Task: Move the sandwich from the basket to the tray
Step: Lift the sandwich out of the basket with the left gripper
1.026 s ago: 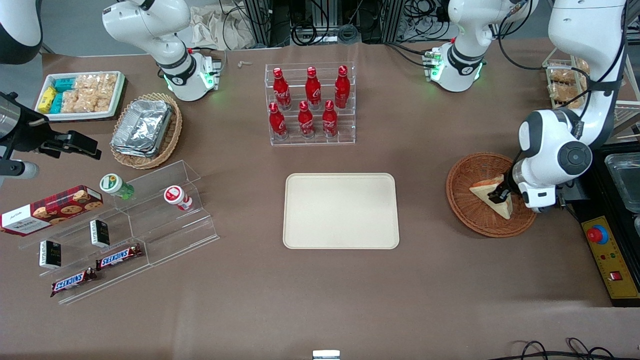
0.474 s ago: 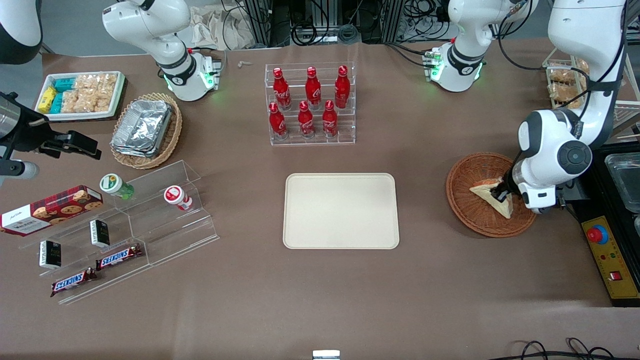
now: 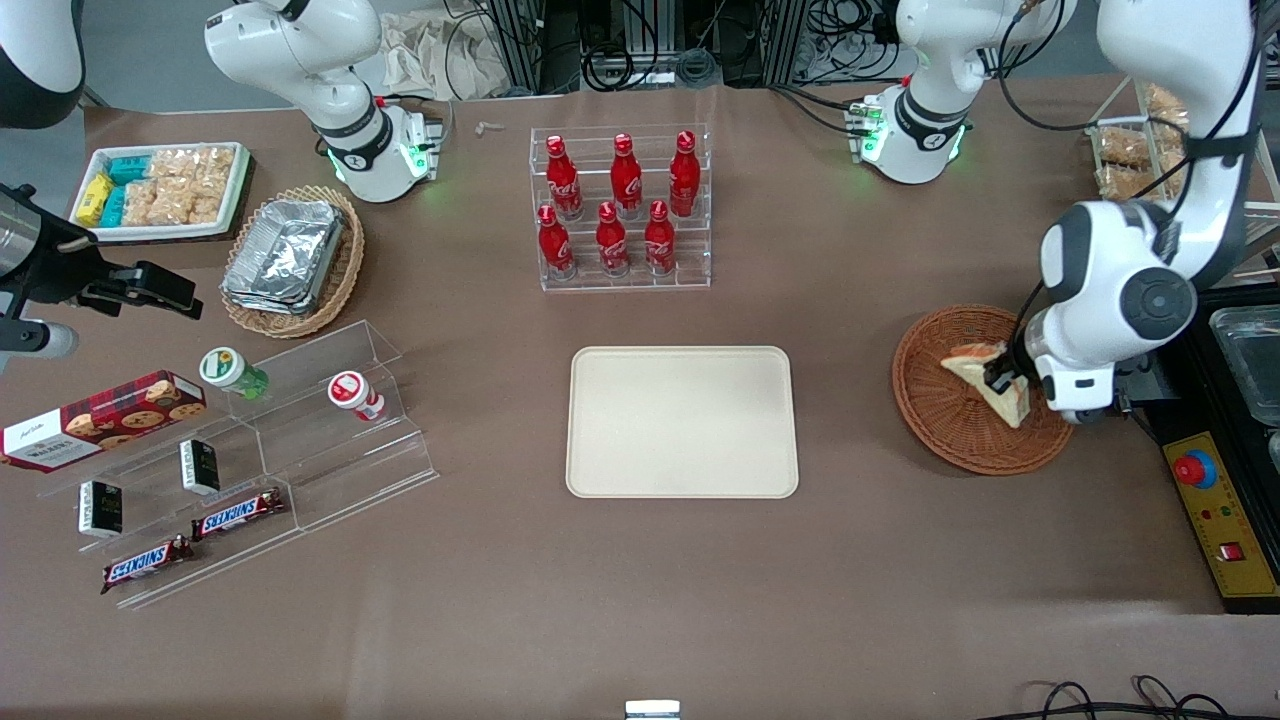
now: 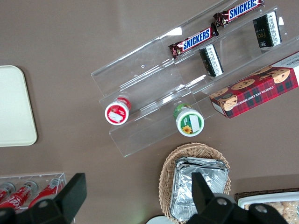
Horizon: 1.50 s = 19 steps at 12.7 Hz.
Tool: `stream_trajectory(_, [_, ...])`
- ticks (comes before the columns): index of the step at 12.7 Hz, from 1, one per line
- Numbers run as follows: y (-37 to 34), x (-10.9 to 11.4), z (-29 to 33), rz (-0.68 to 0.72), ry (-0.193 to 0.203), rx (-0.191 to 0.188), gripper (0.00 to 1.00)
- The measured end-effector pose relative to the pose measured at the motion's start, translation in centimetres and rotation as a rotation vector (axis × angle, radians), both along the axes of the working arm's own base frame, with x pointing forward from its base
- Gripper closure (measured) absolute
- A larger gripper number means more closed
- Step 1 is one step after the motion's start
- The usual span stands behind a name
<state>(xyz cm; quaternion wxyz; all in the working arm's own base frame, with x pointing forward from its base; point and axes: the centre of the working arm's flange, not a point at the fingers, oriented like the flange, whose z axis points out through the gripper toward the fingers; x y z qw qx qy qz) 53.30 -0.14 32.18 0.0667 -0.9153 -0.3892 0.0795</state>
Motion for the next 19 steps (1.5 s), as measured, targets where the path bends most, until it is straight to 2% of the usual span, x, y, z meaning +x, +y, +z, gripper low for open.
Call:
stream_trajectory(3, [-0.8,0.0,6.6,-0.099,0.021,-0.006,0.80])
stream_trajectory(7, [-2.9,1.2,14.0,-0.249,0.054,-0.036,0.80])
stream_trajectory(8, [-4.3,1.4,15.9,-0.273,0.051,-0.047,0.80])
stream_trajectory(12, [-10.1,1.5,20.1,-0.366,-0.003,-0.095,0.80])
stream_trajectory(19, [-19.5,0.5,19.9,-0.662,0.000,-0.159,0.80])
